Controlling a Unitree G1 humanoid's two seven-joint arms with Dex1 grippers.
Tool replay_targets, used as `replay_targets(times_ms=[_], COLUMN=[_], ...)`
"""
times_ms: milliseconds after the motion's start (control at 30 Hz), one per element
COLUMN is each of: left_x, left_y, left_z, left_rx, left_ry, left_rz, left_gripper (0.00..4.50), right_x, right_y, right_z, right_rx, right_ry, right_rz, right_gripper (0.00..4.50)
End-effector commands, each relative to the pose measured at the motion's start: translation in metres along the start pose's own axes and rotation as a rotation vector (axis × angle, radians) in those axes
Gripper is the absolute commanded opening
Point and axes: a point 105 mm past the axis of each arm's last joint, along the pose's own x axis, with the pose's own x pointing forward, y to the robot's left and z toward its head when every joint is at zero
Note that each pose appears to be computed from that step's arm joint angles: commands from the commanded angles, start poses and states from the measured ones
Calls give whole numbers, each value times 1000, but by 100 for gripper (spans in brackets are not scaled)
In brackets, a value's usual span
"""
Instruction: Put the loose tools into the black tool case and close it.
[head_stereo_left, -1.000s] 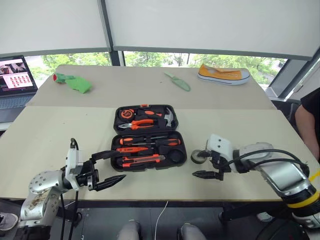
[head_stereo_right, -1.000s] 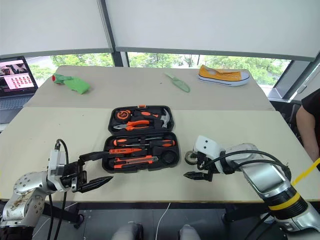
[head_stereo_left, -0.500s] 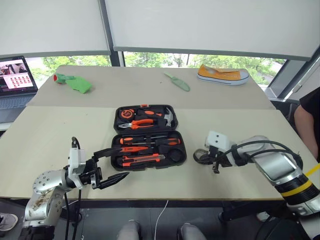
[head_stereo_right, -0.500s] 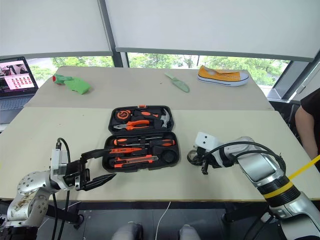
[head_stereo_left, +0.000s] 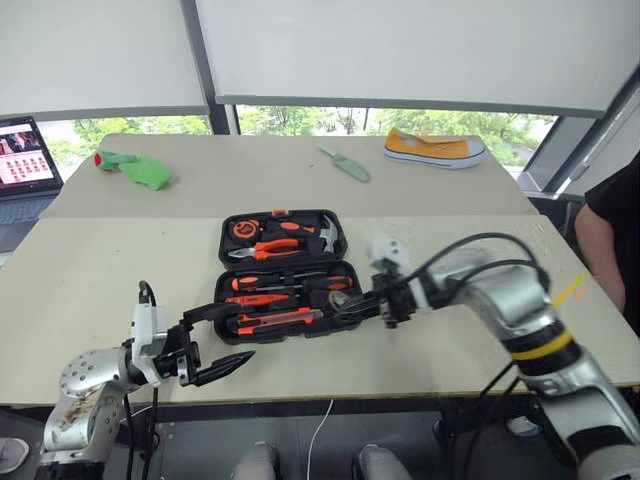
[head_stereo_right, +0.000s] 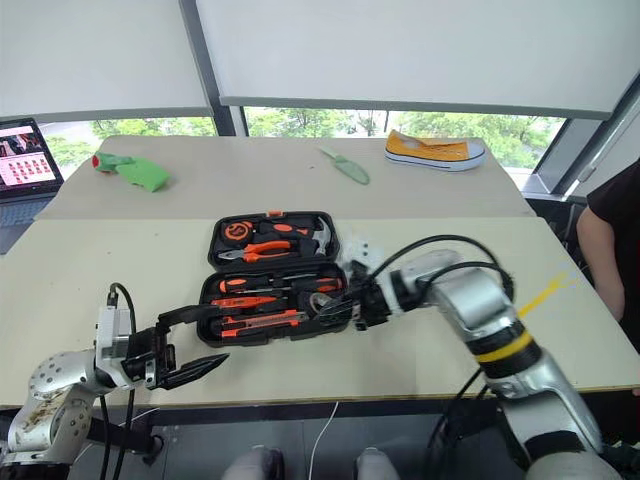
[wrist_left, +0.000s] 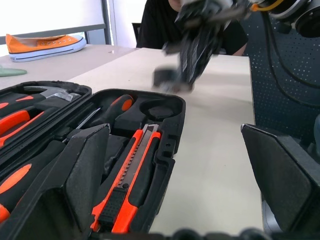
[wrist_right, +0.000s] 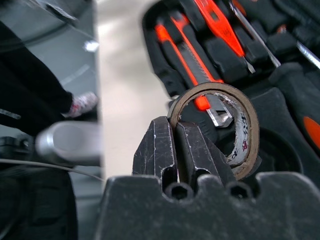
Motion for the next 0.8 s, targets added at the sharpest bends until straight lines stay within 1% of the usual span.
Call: replay_targets(times_ms=[33, 133, 267, 433, 567, 600, 633, 667, 700, 800], left_x=[0, 0, 0, 2, 3, 3, 3, 2, 0, -10], left_y=[-2, -1, 2, 1, 1, 1, 2, 3, 6, 13], left_z=[10, 10, 10, 9, 9, 9, 8, 8, 5, 1], left_rx=[49, 53, 56, 56, 58, 60, 66, 70, 71, 54], left_ry=[-16, -15, -17, -14, -17, -19, -18, -15, -6, 6], left_rz=[-2, 4, 31, 23, 24, 27, 37, 53, 79, 143], left_gripper=[450, 450, 450, 450, 450, 450, 450, 450, 450, 450], right_x=[-5, -7, -10, -14, -11, -9, -6, -5, -6, -18], right_y=[-18, -18, -17, -22, -22, -19, -15, -11, 0, 15], right_z=[-12, -16, -27, -28, -30, -31, -25, -19, -13, -4], right_rx=[-38, -22, -17, -8, -17, -27, -39, -46, -80, -122], right_ry=[86, 103, 170, 191, 204, 213, 183, 153, 130, 91], right_rz=[-110, -103, -99, -137, -127, -101, -75, -49, 23, 118], right_gripper=[7, 7, 7, 7, 7, 7, 77, 93, 137, 229])
